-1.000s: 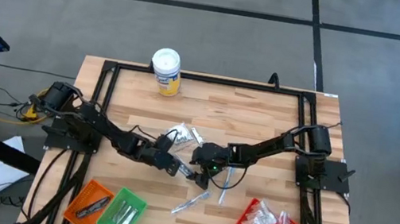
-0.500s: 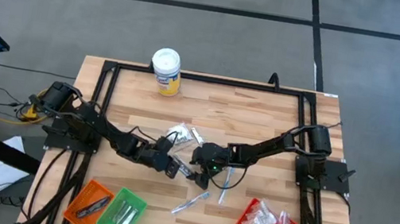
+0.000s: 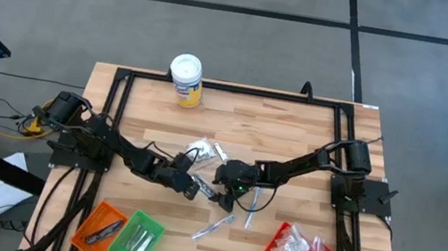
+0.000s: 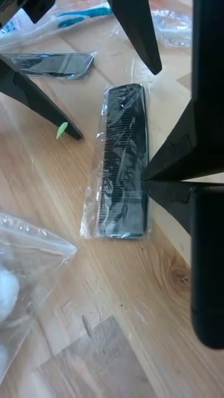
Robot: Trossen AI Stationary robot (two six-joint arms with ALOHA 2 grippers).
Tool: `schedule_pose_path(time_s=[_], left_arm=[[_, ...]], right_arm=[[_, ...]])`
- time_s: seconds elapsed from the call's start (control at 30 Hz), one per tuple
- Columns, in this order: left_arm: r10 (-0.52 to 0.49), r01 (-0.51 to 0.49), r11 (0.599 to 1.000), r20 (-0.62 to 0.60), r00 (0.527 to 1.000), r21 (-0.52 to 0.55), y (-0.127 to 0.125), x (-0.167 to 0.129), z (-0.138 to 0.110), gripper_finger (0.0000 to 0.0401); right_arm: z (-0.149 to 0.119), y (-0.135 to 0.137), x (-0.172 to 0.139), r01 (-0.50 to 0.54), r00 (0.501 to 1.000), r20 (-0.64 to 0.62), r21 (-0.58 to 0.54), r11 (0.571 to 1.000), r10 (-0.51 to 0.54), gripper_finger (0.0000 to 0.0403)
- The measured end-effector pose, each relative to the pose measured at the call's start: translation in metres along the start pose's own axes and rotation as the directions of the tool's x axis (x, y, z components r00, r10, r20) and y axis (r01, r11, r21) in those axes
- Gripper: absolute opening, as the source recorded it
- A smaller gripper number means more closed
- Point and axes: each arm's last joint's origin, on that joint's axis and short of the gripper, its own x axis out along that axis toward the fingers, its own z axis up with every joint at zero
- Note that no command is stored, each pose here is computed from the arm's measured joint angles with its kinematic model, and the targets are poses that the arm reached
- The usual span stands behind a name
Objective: Pick & Place Travel size toiletries
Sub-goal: Put the black comb into the orange basket
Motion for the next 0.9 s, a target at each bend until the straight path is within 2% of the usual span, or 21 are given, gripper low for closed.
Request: schedule_pose_path(time_s=[0.7,0.9], left_arm=[[0.025,-0.026,1.000,-0.035,0.999,-0.018,0.0037,0.0073,-0.0037,0.0000],[-0.011,0.011,1.000,0.026,1.000,-0.023,-0.0019,0.0014,-0.0019,0.0000]], right_arm=[[0.0001,-0.0001,0.0000,0.000,1.000,0.000,0.000,1.000,0.000,0.0322],[-0.0002,-0.0002,0.0000,0.001,1.000,-0.002,0.001,1.000,-0.001,0.0322]])
